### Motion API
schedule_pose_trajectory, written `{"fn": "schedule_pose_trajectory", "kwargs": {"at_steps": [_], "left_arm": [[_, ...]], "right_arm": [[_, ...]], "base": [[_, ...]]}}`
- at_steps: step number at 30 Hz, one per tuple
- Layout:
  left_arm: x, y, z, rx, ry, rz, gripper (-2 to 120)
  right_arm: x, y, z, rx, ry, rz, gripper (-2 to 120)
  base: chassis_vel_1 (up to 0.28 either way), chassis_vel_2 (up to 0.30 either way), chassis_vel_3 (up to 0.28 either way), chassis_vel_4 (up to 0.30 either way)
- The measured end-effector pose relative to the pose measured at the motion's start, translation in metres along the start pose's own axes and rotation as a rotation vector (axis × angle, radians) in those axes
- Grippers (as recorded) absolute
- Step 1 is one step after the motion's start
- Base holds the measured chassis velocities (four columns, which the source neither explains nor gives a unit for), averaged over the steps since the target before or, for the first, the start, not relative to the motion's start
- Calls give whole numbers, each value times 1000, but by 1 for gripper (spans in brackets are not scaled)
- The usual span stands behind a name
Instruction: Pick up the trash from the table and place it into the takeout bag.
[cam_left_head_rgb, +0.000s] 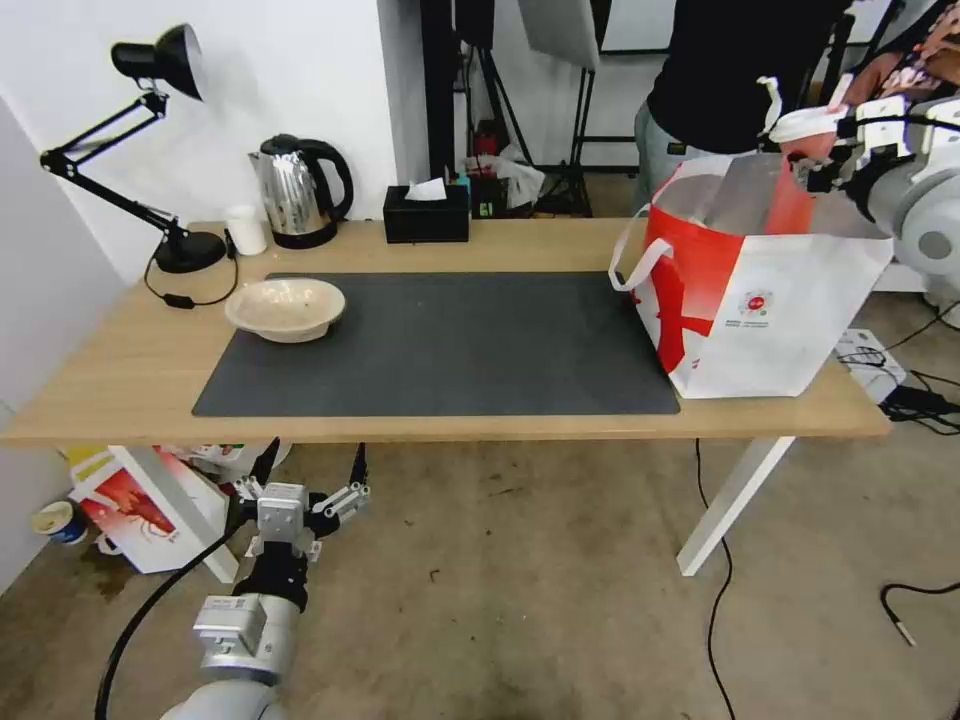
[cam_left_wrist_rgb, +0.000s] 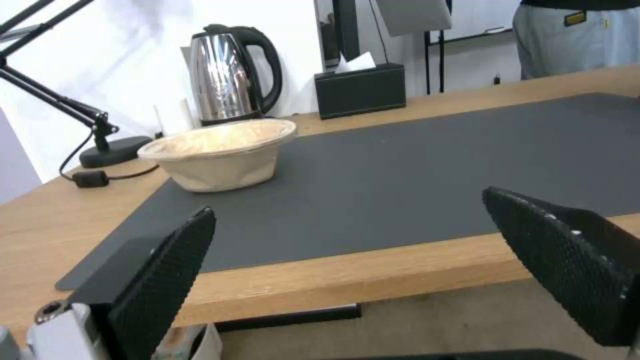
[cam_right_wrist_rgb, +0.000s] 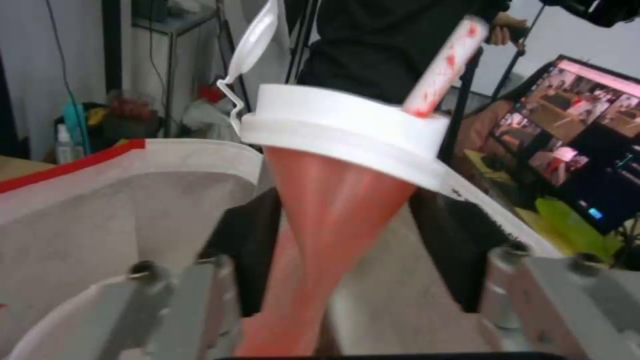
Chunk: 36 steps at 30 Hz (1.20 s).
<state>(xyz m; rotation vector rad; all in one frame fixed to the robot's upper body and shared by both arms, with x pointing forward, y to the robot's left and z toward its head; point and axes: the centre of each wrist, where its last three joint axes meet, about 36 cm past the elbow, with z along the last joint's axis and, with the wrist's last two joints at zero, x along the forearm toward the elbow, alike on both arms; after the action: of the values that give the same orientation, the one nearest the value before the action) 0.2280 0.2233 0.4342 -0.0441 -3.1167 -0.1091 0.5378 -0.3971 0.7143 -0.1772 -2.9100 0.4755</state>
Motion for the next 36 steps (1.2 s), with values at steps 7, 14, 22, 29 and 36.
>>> {"fn": "schedule_pose_trajectory", "kwargs": {"at_steps": [7,14,22,29,36], "left_arm": [[0,0,0,0,0,0,100],[0,0,0,0,0,0,100],[0,0,0,0,0,0,100],[0,0,0,0,0,0,100],[0,0,0,0,0,0,100]], "right_arm": [[2,-4,-3,21,-3,3,82],[6,-6,-8,36,-1,11,99],[11,-12,-13,51,-3,30,100],[16,-16,-16,80,16,22,100],[21,-18,-18,118,45,8,100]], "base": [[0,0,0,0],[0,0,0,0],[0,0,0,0],[0,0,0,0],[0,0,0,0]]}}
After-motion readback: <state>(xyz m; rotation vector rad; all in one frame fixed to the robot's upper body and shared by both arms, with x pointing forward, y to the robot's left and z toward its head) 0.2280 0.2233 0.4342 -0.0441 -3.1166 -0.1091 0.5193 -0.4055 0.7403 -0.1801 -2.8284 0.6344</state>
